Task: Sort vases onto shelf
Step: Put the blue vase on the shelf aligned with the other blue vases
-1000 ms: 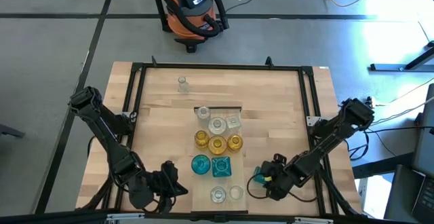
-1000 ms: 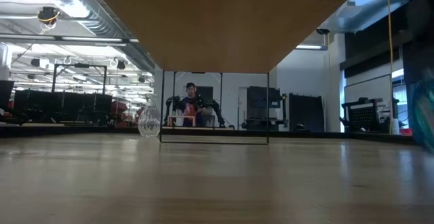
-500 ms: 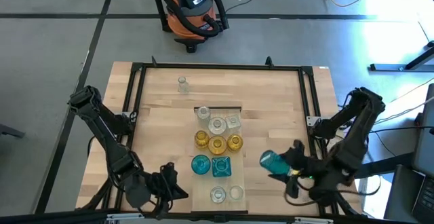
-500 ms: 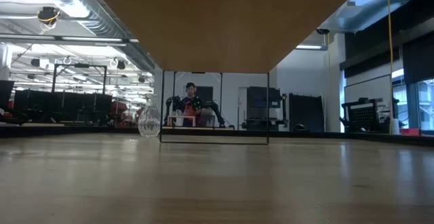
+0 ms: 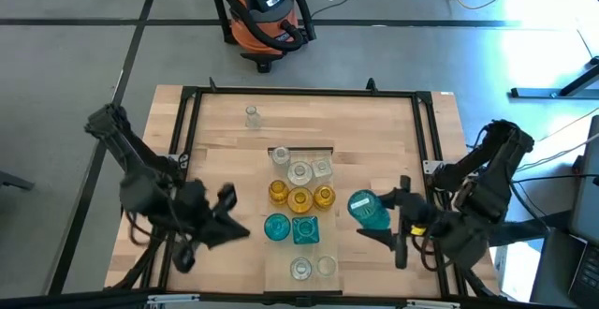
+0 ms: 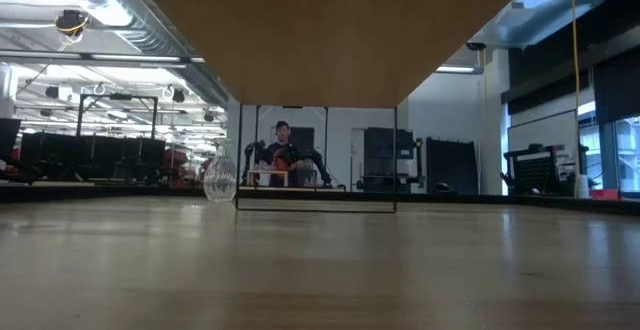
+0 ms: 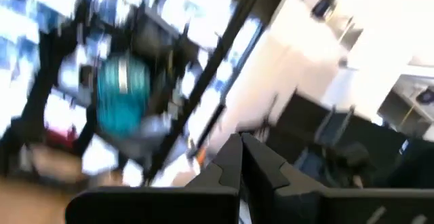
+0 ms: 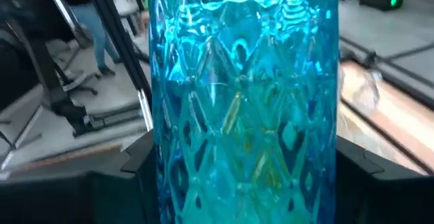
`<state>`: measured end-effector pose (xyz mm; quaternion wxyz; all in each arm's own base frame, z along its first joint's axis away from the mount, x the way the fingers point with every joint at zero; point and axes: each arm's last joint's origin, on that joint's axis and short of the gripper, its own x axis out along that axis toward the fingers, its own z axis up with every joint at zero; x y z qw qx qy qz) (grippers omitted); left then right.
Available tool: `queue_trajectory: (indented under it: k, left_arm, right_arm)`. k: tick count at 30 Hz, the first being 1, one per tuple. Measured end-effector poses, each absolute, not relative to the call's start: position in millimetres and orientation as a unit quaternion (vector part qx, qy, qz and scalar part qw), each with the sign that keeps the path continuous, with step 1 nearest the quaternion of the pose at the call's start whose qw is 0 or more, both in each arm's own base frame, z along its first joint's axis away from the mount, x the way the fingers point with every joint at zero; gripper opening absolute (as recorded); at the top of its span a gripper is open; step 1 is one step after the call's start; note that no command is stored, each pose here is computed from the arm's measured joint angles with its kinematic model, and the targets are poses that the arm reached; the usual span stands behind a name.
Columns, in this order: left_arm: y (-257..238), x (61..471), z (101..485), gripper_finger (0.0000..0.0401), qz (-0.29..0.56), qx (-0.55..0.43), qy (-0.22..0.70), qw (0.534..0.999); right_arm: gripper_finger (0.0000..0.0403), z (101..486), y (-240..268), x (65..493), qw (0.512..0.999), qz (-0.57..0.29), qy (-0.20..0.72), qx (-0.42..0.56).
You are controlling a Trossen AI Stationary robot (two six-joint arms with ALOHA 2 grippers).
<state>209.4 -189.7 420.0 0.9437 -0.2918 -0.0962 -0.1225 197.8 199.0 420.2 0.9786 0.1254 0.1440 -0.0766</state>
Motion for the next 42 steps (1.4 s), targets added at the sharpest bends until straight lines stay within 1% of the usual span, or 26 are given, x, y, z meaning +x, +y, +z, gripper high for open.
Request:
queue_trajectory:
  k: [2,4,9,12,14,17,19,21,25,31,32,34,36,38,42]
  left_arm:
    - [-181,208,431,0.0,-0.12,-0.268,-0.14,0.946]
    - [-173,209,436,0.0,-0.11,-0.248,-0.165,0.948]
    - [-160,220,436,0.0,-0.082,-0.241,-0.171,0.952]
    - [-149,228,436,0.0,-0.081,-0.219,-0.181,0.955]
    - [-141,234,437,0.0,-0.088,-0.162,-0.185,0.965]
    - [-132,241,443,0.0,-0.079,-0.034,-0.173,0.981]
    - [-124,245,449,0.0,-0.067,0.012,-0.171,0.983]
    - [-116,248,453,0.0,-0.036,0.018,-0.174,0.984]
    - [-97,253,458,0.0,0.058,0.001,-0.187,0.981]
    - [-75,260,458,0.0,0.106,0.005,-0.187,0.977]
    - [-72,261,458,0.0,0.114,0.013,-0.186,0.976]
    - [-67,263,458,0.0002,0.129,0.06,-0.181,0.973]
    - [-65,263,458,0.0014,0.156,0.119,-0.171,0.966]
    - [-65,264,459,0.0036,0.172,0.173,-0.172,0.954]
    - [-59,269,464,0.0105,0.222,0.303,-0.195,0.906]
  right_arm:
    - [0.0253,426,195,207,0.981,-0.073,0.127,0.126]
    - [0.0253,431,191,215,0.983,-0.065,0.111,0.131]
    - [0.0253,440,178,232,0.983,-0.062,0.079,0.152]
    - [0.0253,446,168,242,0.98,-0.038,0.064,0.187]
    - [0.0253,451,162,249,0.974,-0.015,0.047,0.22]
    - [0.0253,458,153,256,0.968,0.008,0.021,0.249]
    - [0.0253,463,148,260,0.965,0.016,0.003,0.263]
    - [0.0253,468,142,264,0.96,0.024,-0.02,0.277]
    - [0.0253,475,134,268,0.951,0.041,-0.051,0.303]
    - [0.0253,477,129,270,0.946,0.037,-0.061,0.316]
    - [0.0253,477,129,270,0.945,0.037,-0.061,0.318]
    - [0.0253,477,129,270,0.944,0.037,-0.06,0.324]
    - [0.0253,477,129,270,0.942,0.038,-0.06,0.327]
    - [0.0253,477,129,270,0.942,0.038,-0.061,0.328]
    - [0.0253,477,126,271,0.938,0.035,-0.063,0.34]
